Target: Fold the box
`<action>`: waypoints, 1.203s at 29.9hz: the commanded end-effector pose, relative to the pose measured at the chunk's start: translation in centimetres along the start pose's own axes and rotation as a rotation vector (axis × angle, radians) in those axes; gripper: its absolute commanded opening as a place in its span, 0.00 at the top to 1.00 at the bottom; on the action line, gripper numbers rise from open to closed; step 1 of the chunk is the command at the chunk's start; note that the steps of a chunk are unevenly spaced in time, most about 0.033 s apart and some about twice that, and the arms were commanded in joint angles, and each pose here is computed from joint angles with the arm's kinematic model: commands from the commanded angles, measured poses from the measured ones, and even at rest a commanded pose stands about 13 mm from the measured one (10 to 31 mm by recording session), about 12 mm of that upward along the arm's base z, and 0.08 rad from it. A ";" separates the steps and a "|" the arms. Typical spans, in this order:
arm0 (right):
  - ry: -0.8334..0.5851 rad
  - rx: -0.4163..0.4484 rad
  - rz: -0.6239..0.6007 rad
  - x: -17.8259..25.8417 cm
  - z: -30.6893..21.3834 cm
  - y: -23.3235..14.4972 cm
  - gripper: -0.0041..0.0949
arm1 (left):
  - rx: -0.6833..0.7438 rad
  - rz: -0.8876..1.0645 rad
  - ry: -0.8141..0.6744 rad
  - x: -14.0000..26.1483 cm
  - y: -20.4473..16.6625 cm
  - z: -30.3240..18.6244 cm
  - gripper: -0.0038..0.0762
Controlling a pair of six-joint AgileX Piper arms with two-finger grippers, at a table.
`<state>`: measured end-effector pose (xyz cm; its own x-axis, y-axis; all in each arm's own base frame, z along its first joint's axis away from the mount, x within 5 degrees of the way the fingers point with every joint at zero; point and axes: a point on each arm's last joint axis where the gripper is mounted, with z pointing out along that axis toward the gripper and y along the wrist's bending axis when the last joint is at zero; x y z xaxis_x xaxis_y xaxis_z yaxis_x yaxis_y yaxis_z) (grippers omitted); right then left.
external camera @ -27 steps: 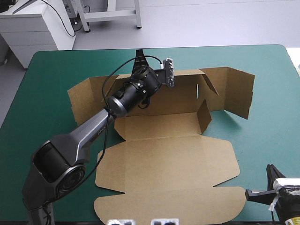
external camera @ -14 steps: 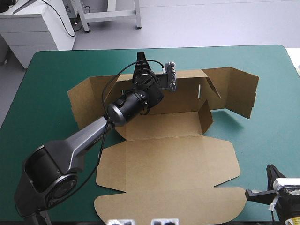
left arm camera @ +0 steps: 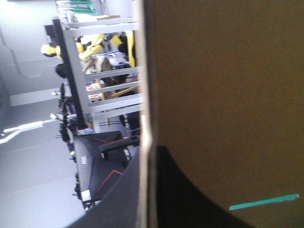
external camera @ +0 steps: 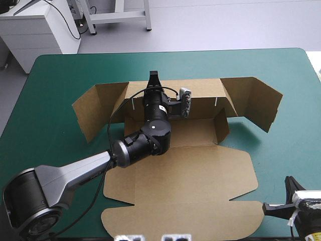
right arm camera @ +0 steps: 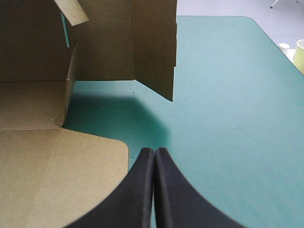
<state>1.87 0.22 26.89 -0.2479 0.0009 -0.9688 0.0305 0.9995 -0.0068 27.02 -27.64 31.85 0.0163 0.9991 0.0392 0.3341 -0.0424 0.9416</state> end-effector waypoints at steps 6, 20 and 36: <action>-0.130 0.011 -0.010 -1.5 -1.0 0.0 0.98 | -0.275 -0.024 -0.033 1.1 0.2 -3.4 0.96; -0.135 0.016 -0.016 -1.5 -1.0 -0.1 0.98 | -0.265 -0.045 0.025 1.9 -1.9 -3.8 0.96; 0.053 -0.039 0.031 -8.0 5.3 0.0 0.98 | -0.253 -0.044 -0.014 1.6 -2.0 -3.7 0.96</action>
<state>6.32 0.16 30.35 -0.3538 0.0413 -0.9344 0.0151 0.9991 0.0385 23.21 -26.52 28.29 0.0194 0.9993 0.0333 0.1947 -0.0364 0.9802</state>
